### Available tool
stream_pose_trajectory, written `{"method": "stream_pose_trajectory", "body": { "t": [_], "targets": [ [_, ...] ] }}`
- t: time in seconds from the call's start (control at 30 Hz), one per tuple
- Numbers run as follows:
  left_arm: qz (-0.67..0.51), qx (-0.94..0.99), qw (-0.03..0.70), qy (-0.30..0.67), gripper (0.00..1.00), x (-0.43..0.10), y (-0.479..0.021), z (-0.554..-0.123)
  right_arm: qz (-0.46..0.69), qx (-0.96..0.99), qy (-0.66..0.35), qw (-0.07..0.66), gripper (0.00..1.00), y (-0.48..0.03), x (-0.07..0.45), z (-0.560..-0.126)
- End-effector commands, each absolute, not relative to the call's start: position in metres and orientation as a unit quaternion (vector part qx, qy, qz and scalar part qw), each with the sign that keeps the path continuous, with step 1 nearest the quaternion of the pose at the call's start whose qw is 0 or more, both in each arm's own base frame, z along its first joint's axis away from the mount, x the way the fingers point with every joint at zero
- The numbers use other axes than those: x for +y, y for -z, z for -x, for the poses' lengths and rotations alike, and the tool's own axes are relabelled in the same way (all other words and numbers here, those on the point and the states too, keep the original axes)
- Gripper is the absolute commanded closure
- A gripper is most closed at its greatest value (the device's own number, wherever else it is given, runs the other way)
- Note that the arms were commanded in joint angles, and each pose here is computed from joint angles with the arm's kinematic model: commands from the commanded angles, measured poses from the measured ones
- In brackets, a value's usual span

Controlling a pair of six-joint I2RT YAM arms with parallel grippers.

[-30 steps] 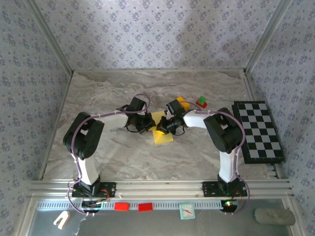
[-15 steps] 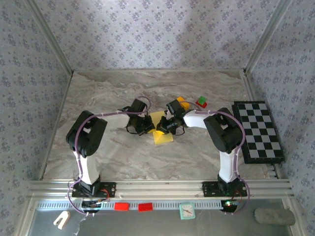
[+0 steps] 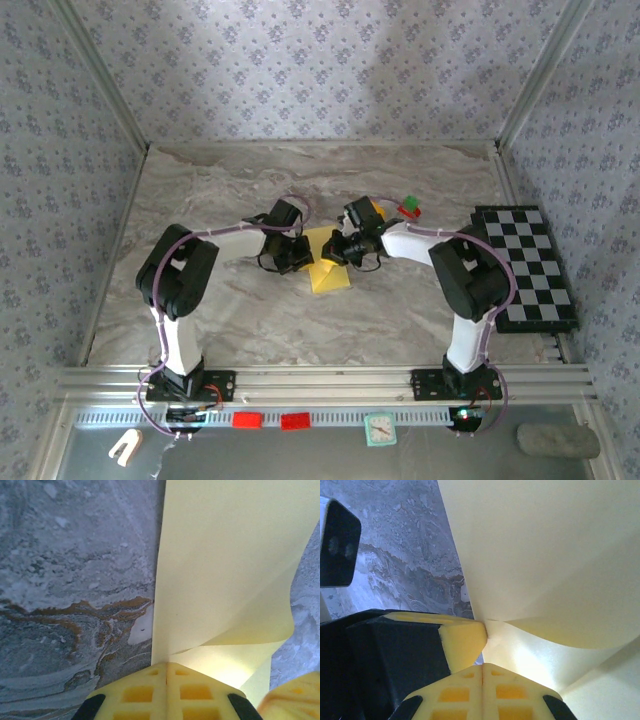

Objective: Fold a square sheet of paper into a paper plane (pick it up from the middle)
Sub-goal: Fold the triangle a second time at the center of the table.

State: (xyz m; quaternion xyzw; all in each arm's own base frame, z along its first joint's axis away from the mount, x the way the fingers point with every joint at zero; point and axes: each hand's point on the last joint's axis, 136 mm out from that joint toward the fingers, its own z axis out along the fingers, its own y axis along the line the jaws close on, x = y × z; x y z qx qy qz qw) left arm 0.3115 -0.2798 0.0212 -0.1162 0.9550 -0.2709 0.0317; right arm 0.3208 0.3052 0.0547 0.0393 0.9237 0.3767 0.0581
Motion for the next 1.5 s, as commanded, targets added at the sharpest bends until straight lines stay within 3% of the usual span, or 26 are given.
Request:
{"method": "stream_pose_trajectory", "body": {
  "t": [0.0, 0.67, 0.93, 1.1, 1.47],
  "targets": [
    [0.115, 0.969, 0.01, 0.217, 1.0, -0.264, 0.002, -0.301, -0.011, 0.932, -0.36, 0.048, 0.96, -0.044, 0.296, -0.309],
    [0.08, 0.969, 0.022, 0.231, 1.0, -0.273, -0.008, -0.315, -0.007, 0.942, -0.335, 0.003, 0.97, -0.004, 0.3, -0.293],
    [0.078, 0.953, 0.062, 0.287, 0.96, -0.284, -0.053, -0.326, -0.017, 0.954, -0.301, -0.007, 0.97, 0.013, 0.291, -0.285],
    [0.099, 0.94, 0.066, 0.319, 0.9, -0.283, -0.067, -0.313, -0.026, 0.958, -0.285, -0.005, 0.97, 0.016, 0.287, -0.285],
    [0.112, 0.921, 0.008, 0.372, 0.94, -0.298, -0.057, -0.269, -0.033, 0.958, -0.285, -0.006, 0.98, 0.018, 0.289, -0.288]
  ]
}}
